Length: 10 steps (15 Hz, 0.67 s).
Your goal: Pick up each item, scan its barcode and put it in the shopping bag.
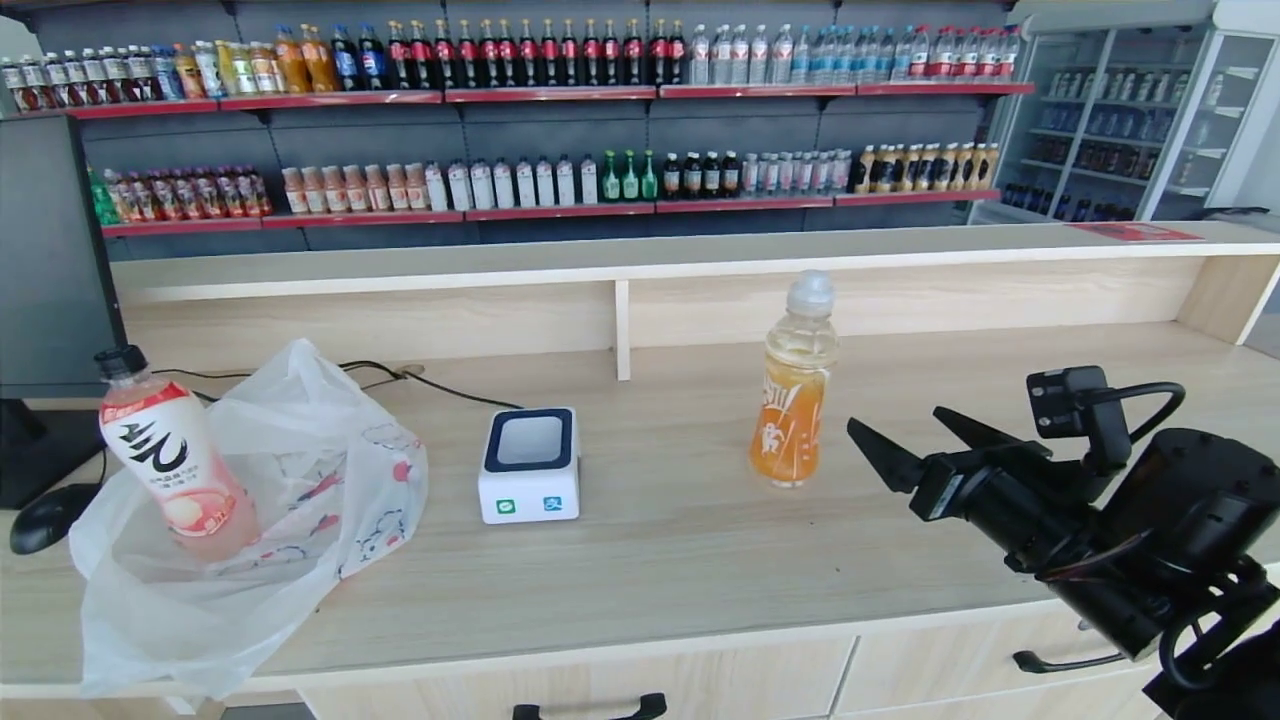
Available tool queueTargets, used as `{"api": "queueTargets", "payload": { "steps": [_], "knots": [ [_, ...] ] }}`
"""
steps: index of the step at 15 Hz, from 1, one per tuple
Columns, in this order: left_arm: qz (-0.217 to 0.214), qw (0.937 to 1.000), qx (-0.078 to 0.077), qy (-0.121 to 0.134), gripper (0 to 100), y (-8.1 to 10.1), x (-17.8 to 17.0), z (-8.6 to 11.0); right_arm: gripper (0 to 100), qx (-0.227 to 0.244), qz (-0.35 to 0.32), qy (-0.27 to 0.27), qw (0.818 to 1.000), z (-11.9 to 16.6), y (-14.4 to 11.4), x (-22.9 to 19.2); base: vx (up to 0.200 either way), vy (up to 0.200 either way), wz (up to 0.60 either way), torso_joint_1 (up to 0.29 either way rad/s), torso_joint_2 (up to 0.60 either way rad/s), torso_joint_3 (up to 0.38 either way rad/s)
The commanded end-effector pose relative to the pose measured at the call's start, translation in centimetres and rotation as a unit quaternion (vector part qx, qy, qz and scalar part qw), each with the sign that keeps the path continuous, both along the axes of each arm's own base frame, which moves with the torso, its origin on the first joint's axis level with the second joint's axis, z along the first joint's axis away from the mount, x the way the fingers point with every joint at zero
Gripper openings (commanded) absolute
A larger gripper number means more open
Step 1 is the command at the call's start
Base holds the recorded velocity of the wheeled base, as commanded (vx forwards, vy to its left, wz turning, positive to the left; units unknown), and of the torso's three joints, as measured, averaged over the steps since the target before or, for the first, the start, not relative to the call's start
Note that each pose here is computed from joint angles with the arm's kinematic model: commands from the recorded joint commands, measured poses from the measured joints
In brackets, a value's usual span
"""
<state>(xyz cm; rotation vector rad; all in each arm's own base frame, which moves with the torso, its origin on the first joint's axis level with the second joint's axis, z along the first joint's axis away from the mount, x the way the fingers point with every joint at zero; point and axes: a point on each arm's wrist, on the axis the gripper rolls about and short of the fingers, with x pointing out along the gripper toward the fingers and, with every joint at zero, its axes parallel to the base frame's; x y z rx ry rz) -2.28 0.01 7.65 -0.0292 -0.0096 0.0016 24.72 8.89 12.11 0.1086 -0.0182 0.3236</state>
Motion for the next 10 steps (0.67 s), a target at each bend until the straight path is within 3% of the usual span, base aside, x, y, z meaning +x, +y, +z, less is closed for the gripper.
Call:
{"api": "queueTargets", "payload": {
  "steps": [1,4,10],
  "knots": [
    [0.001,1.0,0.0,-0.001,100,0.0,0.0,0.0,100,-0.002,-0.007,0.006,1.0,-0.2,-0.4,-0.1,0.0,0.0,0.0,0.0,0.0,0.0],
    [0.001,1.0,0.0,0.0,100,0.0,0.0,0.0,100,-0.012,-0.016,0.033,0.999,-1.0,-1.4,-1.7,0.0,0.0,0.0,0.0,0.0,0.0],
    [0.001,1.0,-0.001,0.0,100,0.0,0.0,0.0,100,-0.016,-0.027,0.047,0.998,-1.8,-1.8,-0.9,0.0,0.0,0.0,0.0,0.0,0.0]
  ]
}}
